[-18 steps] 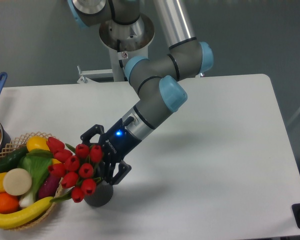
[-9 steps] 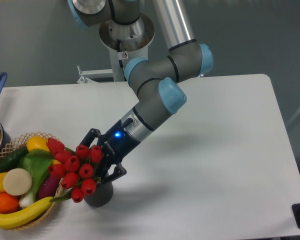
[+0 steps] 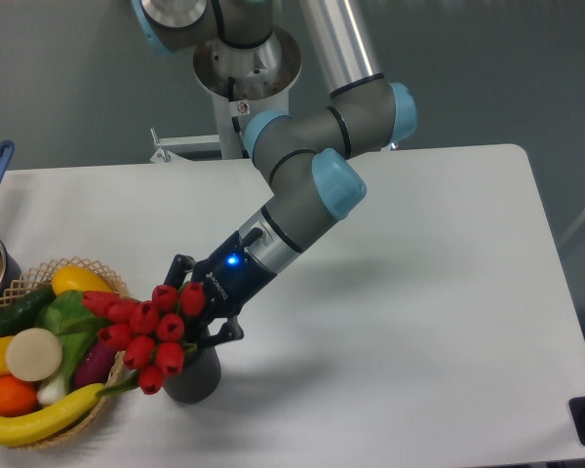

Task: Pick up the flowers from the vase
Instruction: 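Close the gripper on the tulip bouquet stems, then lift the tulip bouquet up out of the vase and carry it away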

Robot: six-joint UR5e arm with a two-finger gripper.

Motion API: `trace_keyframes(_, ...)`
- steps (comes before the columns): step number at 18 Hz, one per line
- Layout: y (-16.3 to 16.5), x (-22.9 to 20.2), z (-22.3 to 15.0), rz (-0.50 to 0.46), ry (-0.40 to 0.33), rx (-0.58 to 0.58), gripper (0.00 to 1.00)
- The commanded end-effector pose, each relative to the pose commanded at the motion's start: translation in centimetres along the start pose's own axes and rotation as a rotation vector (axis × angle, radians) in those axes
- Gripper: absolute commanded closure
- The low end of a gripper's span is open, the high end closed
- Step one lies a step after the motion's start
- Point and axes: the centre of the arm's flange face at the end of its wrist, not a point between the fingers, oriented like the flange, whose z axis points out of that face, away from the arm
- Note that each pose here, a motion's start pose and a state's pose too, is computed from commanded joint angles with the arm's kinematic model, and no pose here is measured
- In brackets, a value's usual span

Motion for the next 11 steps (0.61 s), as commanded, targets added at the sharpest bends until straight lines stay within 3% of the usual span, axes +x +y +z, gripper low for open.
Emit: trace_keyframes(11,-5.2,1.0,-4.2,-0.059,-0.056,0.048,0.64)
